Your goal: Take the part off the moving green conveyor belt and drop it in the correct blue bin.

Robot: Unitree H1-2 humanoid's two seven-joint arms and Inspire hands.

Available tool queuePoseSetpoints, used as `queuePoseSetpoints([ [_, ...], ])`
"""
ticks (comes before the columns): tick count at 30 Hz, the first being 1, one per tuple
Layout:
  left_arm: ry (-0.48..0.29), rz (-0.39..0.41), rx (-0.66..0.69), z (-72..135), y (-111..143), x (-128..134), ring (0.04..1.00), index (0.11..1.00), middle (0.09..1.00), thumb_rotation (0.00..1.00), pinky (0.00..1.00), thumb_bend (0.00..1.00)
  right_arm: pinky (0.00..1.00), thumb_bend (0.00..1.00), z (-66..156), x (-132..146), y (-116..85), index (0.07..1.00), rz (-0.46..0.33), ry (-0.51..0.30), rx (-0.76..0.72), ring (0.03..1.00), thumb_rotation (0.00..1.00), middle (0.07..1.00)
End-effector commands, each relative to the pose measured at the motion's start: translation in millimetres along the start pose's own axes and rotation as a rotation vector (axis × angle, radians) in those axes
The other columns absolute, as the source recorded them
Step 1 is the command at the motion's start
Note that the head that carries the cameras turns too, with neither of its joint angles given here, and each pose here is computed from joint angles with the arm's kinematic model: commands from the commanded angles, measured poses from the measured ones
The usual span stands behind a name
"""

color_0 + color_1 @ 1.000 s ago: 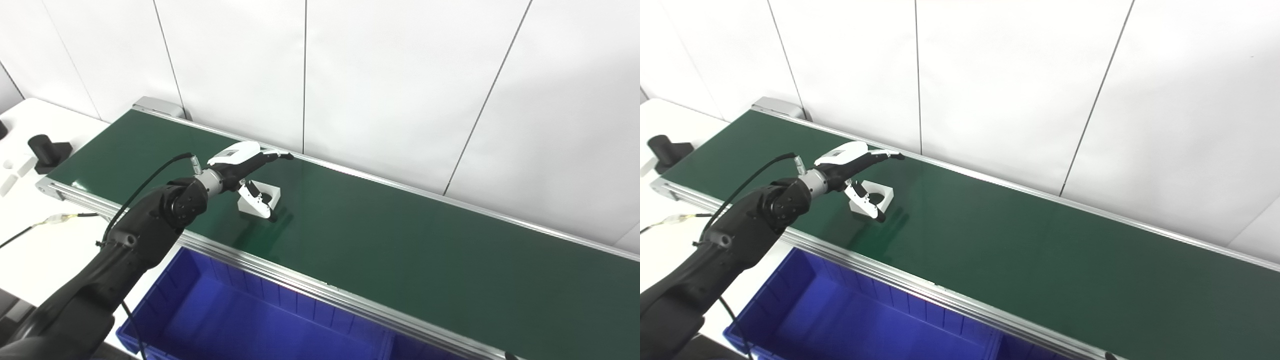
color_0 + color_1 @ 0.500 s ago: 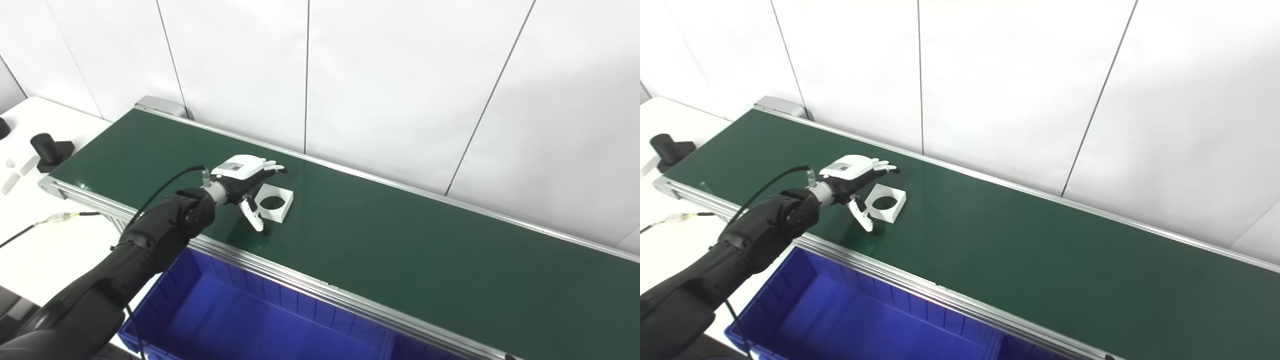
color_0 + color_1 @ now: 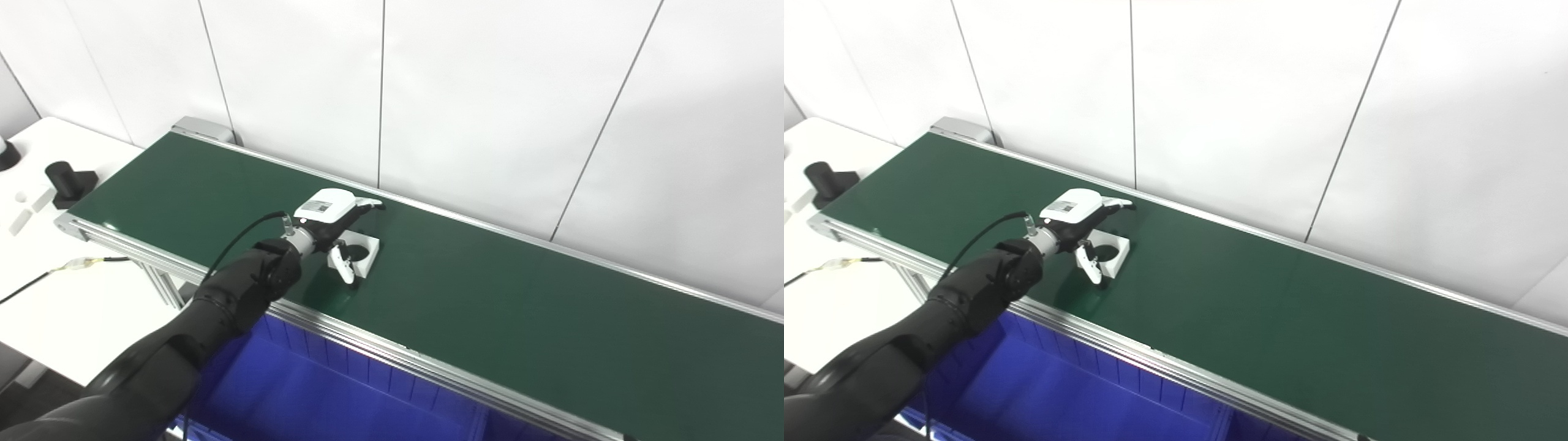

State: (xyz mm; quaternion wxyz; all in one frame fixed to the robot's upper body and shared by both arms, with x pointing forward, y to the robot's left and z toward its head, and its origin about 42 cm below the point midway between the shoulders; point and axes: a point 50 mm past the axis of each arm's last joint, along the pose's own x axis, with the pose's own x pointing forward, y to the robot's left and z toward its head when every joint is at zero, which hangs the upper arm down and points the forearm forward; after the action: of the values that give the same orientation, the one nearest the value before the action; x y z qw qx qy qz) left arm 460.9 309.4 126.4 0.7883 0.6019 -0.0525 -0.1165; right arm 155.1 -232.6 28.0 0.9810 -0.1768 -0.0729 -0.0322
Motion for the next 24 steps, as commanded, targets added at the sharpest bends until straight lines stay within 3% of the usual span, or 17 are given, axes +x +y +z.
queuePoseSetpoints([
  [1, -0.054, 0.071, -0.033, 25.7, 12.2, 21.1, 0.67, 0.721, 0.644, 0.01, 0.57, 0.62, 0.75, 0.93, 9.4, -1.1, -4.3, 0.882, -0.031, -0.058, 0.046, 0.718, 0.5, 0.757],
  [2, -0.054, 0.067, -0.034, 28.6, 11.4, 22.7, 0.507, 0.621, 0.557, 0.0, 0.45, 0.54, 0.76, 0.92, 9.7, -2.0, -4.5, 0.885, -0.032, -0.059, 0.046, 0.717, 0.51, 0.758],
  [4, -0.044, 0.036, -0.018, 32.4, 11.3, 25.1, 0.403, 0.547, 0.491, 0.0, 0.34, 0.5, 0.77, 0.92, 10.3, -2.8, -5.0, 0.893, -0.03, -0.059, 0.046, 0.723, 0.51, 0.764],
  [8, 0.018, -0.058, 0.051, 37.2, 12.4, 27.5, 0.374, 0.53, 0.456, 0.0, 0.26, 0.5, 0.77, 0.92, 11.3, -2.6, -4.9, 0.887, -0.037, -0.055, 0.056, 0.723, 0.5, 0.764],
  [10, 0.045, -0.096, 0.092, 36.7, 12.6, 27.4, 0.4, 0.499, 0.488, 0.0, 0.23, 0.5, 0.77, 0.93, 11.8, -2.5, -4.4, 0.883, -0.041, -0.053, 0.061, 0.723, 0.51, 0.763],
  [17, 0.074, -0.161, 0.099, 33.0, 11.4, 21.2, 0.37, 0.534, 0.45, 0.0, 0.26, 0.5, 0.78, 0.93, 12.9, -1.2, -2.9, 0.887, -0.05, -0.055, 0.066, 0.718, 0.52, 0.751],
  [21, 0.046, -0.122, 0.08, 32.8, 15.0, 18.5, 0.367, 0.535, 0.447, 0.0, 0.26, 0.5, 0.78, 0.92, 12.3, -0.2, -2.5, 0.881, -0.047, -0.051, 0.069, 0.713, 0.51, 0.751],
  [24, -0.018, -0.01, -0.03, 37.1, 36.1, 9.1, 0.377, 0.533, 0.455, 0.0, 0.29, 0.5, 0.75, 0.92, 13.3, 0.1, -1.2, 0.87, -0.051, -0.061, 0.062, 0.704, 0.51, 0.743],
])
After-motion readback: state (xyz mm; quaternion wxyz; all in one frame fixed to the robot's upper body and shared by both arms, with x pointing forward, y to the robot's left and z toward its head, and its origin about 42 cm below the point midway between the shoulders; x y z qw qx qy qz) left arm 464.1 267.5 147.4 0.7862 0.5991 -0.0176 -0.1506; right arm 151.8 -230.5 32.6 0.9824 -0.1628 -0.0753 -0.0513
